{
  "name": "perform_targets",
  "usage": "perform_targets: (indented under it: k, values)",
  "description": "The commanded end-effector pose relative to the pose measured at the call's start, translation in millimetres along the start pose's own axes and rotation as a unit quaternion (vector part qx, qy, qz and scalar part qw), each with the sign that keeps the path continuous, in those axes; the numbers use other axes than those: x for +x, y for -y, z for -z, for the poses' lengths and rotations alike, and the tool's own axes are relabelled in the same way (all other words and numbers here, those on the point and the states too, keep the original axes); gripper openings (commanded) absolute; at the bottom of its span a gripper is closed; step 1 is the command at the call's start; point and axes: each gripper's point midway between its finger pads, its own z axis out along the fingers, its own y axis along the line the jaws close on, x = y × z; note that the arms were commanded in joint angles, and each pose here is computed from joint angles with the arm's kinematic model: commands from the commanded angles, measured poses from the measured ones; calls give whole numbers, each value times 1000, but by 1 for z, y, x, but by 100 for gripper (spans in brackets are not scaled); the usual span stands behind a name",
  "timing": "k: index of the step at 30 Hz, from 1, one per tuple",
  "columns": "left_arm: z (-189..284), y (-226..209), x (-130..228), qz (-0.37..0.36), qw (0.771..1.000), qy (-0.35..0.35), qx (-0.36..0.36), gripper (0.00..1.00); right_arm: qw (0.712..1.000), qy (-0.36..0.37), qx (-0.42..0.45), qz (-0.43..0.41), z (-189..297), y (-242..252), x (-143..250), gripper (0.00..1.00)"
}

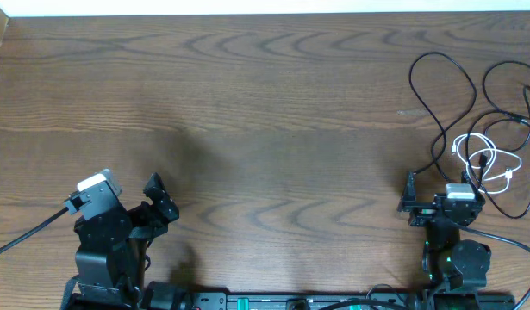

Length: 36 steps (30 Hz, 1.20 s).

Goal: Untangle cables

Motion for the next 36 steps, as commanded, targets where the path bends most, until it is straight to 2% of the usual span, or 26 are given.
perform_targets:
  k: [1,4,10,36]
  values:
    - [-1,-2,1,3,1000,0,-5,97,996,7,50,-69,1,18,-2,99]
    - [-1,-2,1,3,1000,0,-5,97,992,14,76,-101,2,27,-3,99]
    - [-1,-2,1,3,1000,0,-5,97,998,7,53,-38,1,19,-2,99]
    - [-1,-2,1,3,1000,0,-5,97,998,6,44,-37,1,16,-2,99]
